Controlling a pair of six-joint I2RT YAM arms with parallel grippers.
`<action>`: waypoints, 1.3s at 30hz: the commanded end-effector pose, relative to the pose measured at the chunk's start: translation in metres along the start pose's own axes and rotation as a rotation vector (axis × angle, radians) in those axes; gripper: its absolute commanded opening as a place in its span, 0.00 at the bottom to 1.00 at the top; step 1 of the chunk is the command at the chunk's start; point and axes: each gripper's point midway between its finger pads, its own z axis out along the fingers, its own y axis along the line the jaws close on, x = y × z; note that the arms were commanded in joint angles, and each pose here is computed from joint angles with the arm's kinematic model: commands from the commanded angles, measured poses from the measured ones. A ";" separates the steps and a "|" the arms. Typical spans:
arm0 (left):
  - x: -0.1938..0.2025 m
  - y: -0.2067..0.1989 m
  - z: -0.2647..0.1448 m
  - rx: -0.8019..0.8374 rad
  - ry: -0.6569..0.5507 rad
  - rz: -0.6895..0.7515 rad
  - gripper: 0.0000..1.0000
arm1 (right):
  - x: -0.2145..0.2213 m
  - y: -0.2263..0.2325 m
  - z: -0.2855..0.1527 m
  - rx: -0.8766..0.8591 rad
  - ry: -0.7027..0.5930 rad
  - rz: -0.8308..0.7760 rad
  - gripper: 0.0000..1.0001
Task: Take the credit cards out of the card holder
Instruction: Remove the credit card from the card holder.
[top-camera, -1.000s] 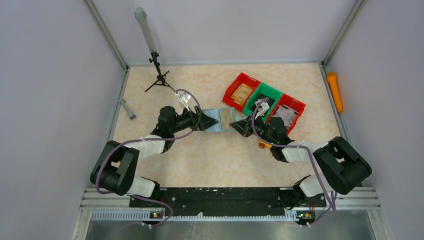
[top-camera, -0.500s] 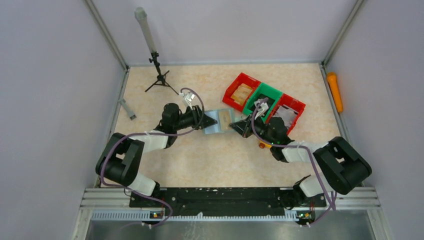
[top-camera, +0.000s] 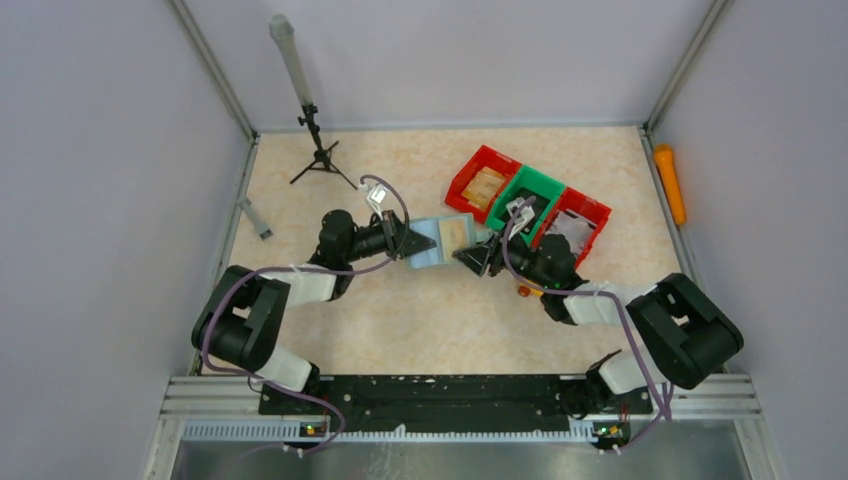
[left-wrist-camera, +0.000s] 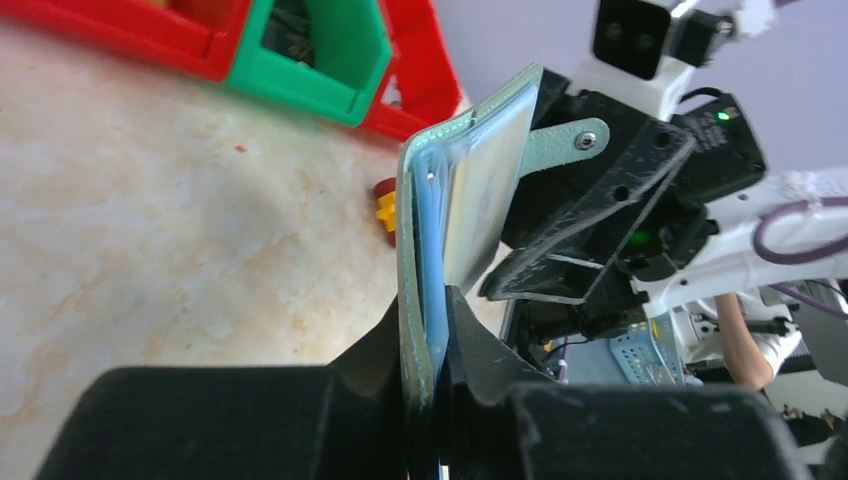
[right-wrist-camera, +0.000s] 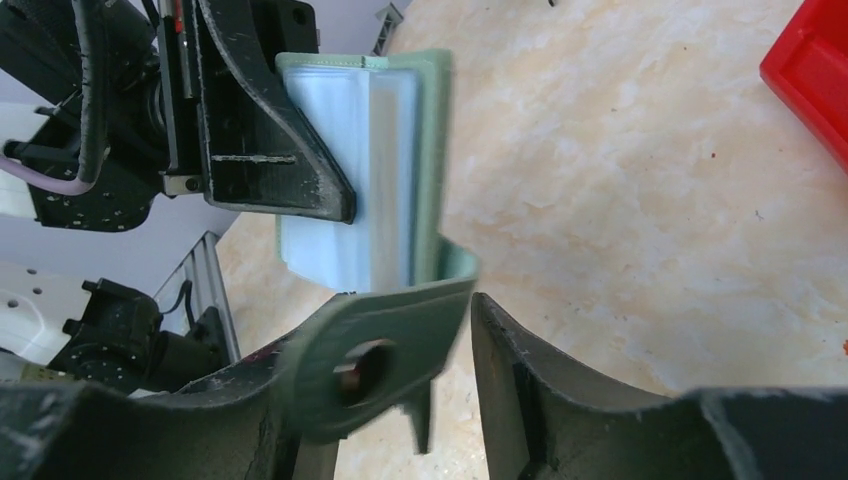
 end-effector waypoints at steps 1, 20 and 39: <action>-0.015 -0.046 -0.006 0.200 -0.048 0.107 0.00 | -0.023 0.021 0.004 -0.092 -0.064 -0.046 0.46; -0.021 0.002 -0.010 -0.116 -0.063 0.132 0.00 | -0.033 0.021 -0.007 -0.095 -0.125 -0.042 0.45; -0.021 -0.003 -0.008 -0.089 -0.057 0.134 0.00 | -0.031 0.022 -0.004 -0.112 -0.102 -0.027 0.09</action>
